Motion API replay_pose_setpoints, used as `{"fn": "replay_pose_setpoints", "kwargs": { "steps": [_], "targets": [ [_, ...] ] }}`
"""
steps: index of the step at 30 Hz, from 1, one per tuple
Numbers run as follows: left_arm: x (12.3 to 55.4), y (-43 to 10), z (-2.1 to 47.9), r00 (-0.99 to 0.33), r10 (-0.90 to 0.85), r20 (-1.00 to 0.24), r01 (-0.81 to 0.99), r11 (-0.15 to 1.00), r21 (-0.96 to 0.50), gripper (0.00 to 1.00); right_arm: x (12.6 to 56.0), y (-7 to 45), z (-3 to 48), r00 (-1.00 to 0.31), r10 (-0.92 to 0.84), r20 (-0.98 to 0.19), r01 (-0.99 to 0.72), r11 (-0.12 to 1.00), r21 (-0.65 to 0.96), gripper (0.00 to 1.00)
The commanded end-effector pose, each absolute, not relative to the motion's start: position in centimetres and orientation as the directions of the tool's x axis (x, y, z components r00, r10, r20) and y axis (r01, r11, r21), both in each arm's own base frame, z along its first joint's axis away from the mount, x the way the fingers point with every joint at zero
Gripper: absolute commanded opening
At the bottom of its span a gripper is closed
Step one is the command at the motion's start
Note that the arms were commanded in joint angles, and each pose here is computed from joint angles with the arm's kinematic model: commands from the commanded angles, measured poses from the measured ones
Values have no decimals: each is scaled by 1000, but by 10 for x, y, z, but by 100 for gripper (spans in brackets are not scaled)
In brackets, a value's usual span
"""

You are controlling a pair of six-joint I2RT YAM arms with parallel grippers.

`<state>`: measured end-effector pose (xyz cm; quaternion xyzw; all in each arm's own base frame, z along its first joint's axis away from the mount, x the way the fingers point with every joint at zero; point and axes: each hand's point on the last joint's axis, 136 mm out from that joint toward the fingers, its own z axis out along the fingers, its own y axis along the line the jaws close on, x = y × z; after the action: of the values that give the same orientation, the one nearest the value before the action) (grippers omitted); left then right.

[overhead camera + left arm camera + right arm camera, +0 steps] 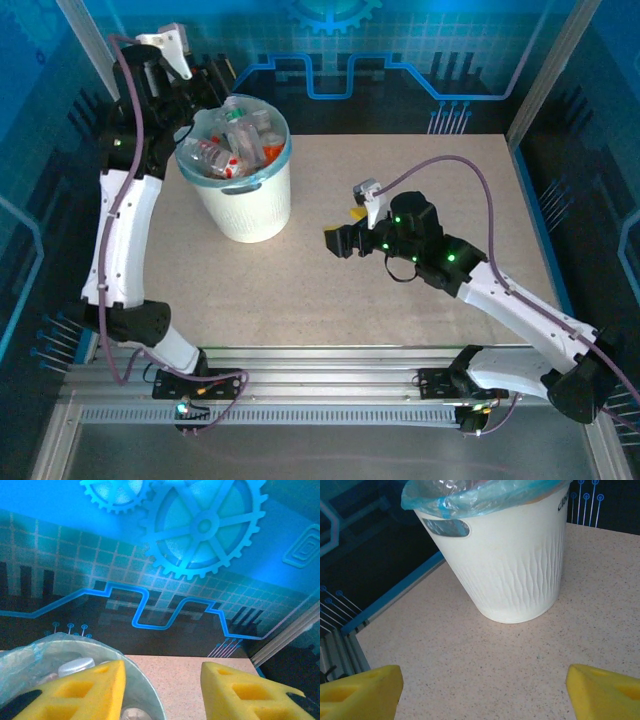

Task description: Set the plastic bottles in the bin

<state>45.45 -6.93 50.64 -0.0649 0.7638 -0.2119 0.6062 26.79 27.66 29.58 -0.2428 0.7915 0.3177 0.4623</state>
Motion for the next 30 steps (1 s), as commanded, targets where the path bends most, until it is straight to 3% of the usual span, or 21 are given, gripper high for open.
{"fn": "replay_pose_setpoints", "kwargs": {
  "steps": [1,7,12,19,21,24,30],
  "targets": [
    [496,-67,439,-421,-312,-852,73,924,-375,42,264,282,304,-425,-120,-897,-711,658,249,86],
    [519,-79,361,-586,-277,-762,33,931,-364,40,262,276,299,-453,-60,-889,-678,671,300,85],
    [506,-84,324,-613,-269,-742,38,929,-368,40,258,265,295,-461,-28,-887,-647,695,314,85],
    [494,-80,378,-521,-269,-810,73,932,-356,42,258,262,306,-449,-49,-892,-648,706,287,85],
    [489,-77,404,-470,-278,-837,81,931,-355,54,261,260,311,-448,-33,-893,-630,720,290,85],
    [479,-73,446,-389,-290,-874,96,931,-351,61,268,250,317,-446,11,-895,-574,764,295,86],
    [408,-49,508,-160,-298,-941,90,945,-314,64,298,201,317,-405,66,-912,-343,914,218,89]
  ]
}}
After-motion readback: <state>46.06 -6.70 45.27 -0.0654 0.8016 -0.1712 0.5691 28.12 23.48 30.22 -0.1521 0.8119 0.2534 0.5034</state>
